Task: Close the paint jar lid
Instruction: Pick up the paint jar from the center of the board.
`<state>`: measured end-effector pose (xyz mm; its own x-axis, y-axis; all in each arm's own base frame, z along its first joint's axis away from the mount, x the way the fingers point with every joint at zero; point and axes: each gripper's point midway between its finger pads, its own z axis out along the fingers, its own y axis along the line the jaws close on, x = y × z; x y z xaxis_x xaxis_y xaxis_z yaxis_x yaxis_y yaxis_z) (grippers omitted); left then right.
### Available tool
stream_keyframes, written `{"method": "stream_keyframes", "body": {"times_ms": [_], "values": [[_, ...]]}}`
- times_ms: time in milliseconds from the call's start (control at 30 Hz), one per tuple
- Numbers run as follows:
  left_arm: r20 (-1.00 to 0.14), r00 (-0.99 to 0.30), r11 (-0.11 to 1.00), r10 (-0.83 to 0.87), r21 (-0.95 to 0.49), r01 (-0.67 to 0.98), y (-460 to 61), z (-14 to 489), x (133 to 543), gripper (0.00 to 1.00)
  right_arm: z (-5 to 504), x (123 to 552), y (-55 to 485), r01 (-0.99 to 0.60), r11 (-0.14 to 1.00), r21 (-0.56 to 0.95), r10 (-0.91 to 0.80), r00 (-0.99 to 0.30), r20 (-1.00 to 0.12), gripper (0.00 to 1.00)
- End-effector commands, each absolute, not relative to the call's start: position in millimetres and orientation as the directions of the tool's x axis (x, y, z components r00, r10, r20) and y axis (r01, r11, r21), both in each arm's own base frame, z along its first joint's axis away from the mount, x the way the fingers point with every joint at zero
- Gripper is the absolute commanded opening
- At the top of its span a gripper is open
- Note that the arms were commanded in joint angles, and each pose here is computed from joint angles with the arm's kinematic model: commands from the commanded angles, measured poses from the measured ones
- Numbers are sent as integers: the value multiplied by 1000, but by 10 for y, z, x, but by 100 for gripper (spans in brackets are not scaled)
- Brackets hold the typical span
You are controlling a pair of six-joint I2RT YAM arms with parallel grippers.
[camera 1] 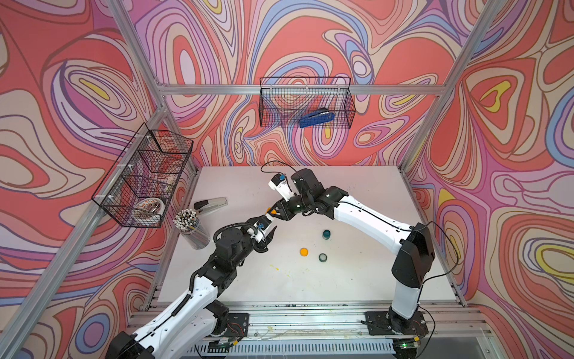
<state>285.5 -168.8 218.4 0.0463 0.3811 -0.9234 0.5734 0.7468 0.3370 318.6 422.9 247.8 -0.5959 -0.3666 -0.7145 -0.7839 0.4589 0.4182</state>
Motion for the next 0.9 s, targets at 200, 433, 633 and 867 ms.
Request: {"method": "stream_keyframes", "body": {"times_ms": [200,433,633,867], "values": [[-930,121,778,346,357,517,-1667,2486,2957,56,2756,3074,4233,-810,414,416,-344,-562,-752,28],[-932,135,789,336,357,501,-1652,2539,2984,53,2758,3059,4249,-810,409,419,-347,-563,-750,28],[-934,142,793,327,353,497,-1644,2568,2993,52,2731,3048,4259,-809,407,425,-351,-568,-744,28],[-935,140,782,325,349,517,-1678,2571,2986,42,2731,3044,4269,-809,405,427,-349,-568,-745,28]]}}
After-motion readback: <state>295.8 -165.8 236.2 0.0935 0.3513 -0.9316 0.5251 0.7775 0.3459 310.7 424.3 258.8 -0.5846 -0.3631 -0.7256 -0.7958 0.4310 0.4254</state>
